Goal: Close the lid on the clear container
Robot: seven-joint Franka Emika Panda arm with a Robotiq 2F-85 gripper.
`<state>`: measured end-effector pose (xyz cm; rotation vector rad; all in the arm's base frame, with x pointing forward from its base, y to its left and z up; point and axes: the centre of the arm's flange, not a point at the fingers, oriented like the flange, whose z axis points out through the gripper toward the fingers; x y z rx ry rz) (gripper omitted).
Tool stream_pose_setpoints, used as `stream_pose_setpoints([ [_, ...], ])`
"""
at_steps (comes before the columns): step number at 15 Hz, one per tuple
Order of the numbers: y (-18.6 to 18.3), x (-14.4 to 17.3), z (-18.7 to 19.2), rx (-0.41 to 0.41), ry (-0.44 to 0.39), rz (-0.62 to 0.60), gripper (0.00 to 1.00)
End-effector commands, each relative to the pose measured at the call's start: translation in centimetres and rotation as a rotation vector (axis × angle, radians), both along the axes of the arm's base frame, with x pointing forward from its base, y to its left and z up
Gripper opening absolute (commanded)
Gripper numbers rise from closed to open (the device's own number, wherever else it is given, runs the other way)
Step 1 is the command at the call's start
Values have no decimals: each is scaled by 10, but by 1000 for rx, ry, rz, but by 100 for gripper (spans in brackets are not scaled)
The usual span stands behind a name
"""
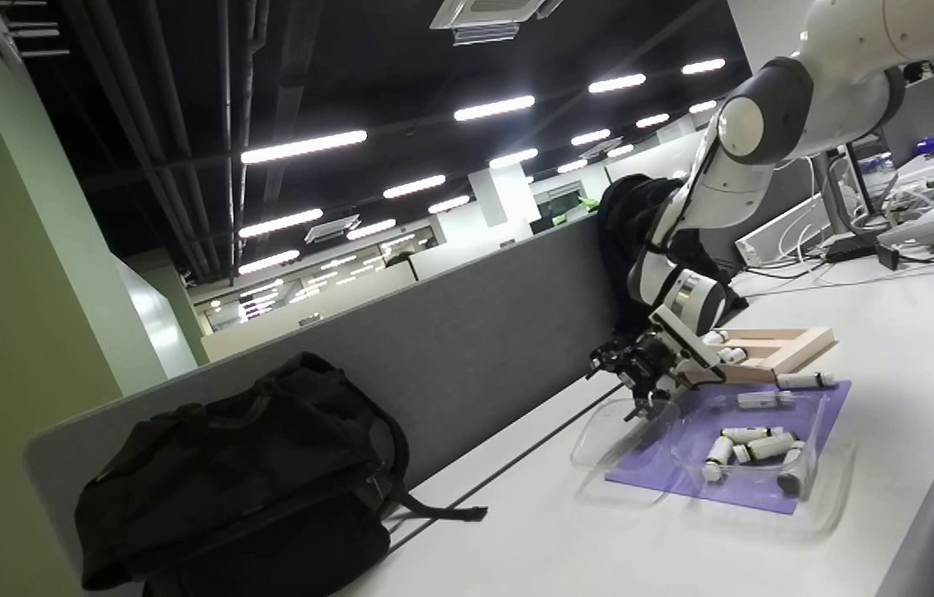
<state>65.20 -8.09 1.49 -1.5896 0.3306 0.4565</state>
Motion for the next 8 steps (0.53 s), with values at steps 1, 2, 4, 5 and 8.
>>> stream_pose_setpoints([
  [1,-5,18,12,97,57,32,100],
  [2,-4,18,17,116,63,49,100],
  [4,-3,19,32,120,78,105,100],
  [5,-4,20,40,114,81,128,100],
  [8,-6,22,62,109,85,177,100],
])
